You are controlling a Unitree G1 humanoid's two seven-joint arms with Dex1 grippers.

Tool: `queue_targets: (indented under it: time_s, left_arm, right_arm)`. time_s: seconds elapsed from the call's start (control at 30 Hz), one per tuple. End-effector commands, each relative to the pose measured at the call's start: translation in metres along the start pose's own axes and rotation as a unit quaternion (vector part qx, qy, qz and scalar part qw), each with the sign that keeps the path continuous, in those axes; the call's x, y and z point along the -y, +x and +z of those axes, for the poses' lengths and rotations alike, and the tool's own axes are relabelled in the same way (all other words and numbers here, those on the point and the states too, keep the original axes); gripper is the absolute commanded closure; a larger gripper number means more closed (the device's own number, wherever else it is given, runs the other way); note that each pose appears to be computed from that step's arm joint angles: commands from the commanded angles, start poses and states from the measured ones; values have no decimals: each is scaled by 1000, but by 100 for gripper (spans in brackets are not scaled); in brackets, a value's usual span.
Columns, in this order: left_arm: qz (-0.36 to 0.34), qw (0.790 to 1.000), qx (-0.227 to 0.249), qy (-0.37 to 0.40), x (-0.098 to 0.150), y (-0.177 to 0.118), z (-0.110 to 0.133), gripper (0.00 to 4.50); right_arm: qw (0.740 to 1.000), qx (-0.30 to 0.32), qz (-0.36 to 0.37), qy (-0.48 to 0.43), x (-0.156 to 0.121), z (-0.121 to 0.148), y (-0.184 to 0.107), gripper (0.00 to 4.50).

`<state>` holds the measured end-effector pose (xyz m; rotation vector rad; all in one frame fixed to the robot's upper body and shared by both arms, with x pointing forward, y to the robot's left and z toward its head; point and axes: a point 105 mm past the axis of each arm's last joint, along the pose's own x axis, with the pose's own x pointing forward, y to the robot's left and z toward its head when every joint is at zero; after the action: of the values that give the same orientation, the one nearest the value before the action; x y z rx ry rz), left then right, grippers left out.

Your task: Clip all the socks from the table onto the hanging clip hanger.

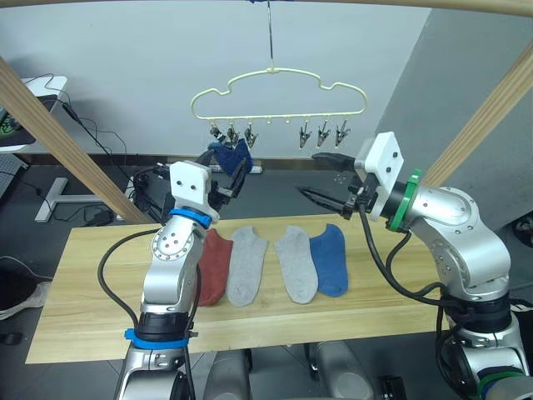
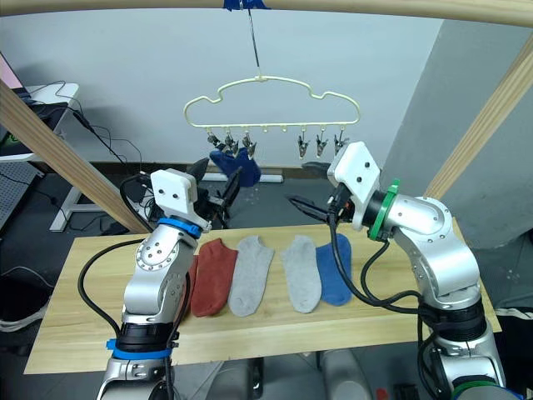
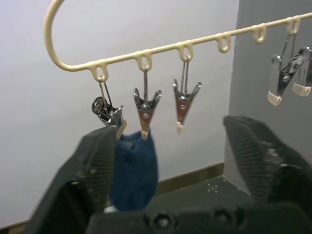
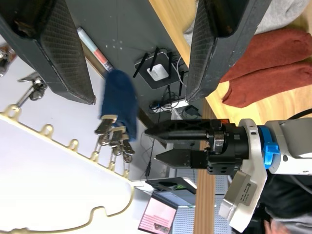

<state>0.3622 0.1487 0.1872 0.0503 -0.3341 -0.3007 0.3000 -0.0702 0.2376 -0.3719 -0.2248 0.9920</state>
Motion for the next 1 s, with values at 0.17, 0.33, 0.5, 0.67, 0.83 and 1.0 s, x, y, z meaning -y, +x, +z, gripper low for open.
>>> queue_targets:
  time_s: [0.17,0.33,0.5,0.67,0.83,1.0]
  left_arm:
    - [9,1000,23,8,-5,13,11,112]
    - [10,1000,25,8,-5,24,10,112]
    - [15,999,31,8,-6,31,9,148]
    - [15,999,32,8,-4,31,7,194]
    - [13,999,31,0,-2,35,6,194]
    - [7,999,33,-4,-1,42,7,194]
  right_arm:
    - [1000,18,-16,-4,-1,12,-8,143]
    - [1000,15,-20,2,0,11,-11,143]
    - [1000,13,-22,4,1,11,-13,143]
    - [1000,9,-24,6,0,10,-15,143]
    - [1000,8,-27,7,1,9,-15,143]
    - [1000,6,-28,10,2,8,-16,143]
